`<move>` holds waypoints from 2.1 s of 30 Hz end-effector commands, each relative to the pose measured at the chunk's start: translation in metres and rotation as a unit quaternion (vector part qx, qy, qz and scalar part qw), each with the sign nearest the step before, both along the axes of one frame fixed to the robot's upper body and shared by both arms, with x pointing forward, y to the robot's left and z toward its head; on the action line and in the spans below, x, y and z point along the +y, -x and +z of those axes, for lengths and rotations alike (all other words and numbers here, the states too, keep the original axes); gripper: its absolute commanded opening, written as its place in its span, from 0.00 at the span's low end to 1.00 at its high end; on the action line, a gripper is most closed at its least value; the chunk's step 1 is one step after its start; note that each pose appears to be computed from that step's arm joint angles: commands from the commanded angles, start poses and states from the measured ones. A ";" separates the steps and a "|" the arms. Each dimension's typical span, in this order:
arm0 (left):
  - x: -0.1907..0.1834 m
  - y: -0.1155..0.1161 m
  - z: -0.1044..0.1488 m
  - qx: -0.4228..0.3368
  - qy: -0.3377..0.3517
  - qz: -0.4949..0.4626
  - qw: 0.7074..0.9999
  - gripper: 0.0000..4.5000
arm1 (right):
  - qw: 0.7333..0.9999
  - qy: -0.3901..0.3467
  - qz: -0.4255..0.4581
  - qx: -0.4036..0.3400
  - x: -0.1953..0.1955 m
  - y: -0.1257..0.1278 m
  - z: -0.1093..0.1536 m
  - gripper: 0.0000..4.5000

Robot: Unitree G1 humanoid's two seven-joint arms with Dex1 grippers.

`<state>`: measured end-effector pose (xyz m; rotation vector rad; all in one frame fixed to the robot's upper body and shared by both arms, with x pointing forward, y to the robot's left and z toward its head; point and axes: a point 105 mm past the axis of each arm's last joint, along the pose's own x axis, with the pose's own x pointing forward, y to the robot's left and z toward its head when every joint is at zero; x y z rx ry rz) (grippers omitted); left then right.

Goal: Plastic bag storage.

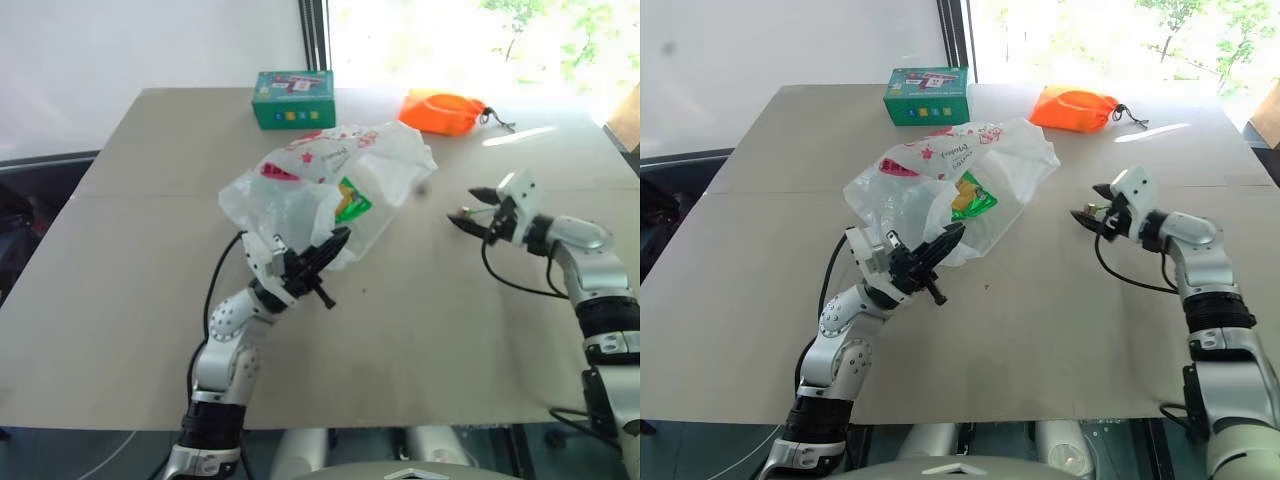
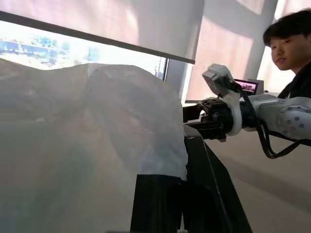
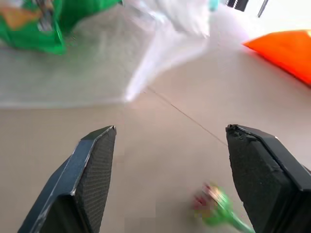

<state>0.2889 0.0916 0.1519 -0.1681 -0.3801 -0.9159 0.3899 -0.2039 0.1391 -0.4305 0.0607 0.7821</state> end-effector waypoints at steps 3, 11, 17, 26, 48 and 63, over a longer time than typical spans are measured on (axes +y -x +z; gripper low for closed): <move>-0.003 0.006 0.011 -0.028 0.001 0.006 1.000 0.00 | 0.996 0.092 0.011 -0.009 -0.016 -0.014 0.008 0.81; 0.004 0.007 0.010 -0.030 -0.009 0.021 0.999 0.00 | 0.989 0.123 -0.045 0.061 -0.028 -0.031 -0.010 0.81; 0.007 0.007 0.010 -0.031 -0.012 0.032 0.999 0.00 | 0.980 0.096 -0.018 0.171 -0.022 -0.020 -0.032 0.81; 0.008 0.007 0.007 -0.029 -0.013 0.040 0.999 0.00 | 0.978 0.041 0.015 0.203 -0.009 -0.013 -0.036 0.00; -0.012 0.010 0.006 -0.029 -0.011 -0.003 0.999 0.00 | 0.965 -0.158 0.198 0.074 0.264 -0.008 0.082 0.23; -0.009 0.011 0.002 -0.020 -0.002 0.018 1.000 0.00 | 0.995 -0.029 0.092 -0.009 0.105 -0.011 0.048 0.74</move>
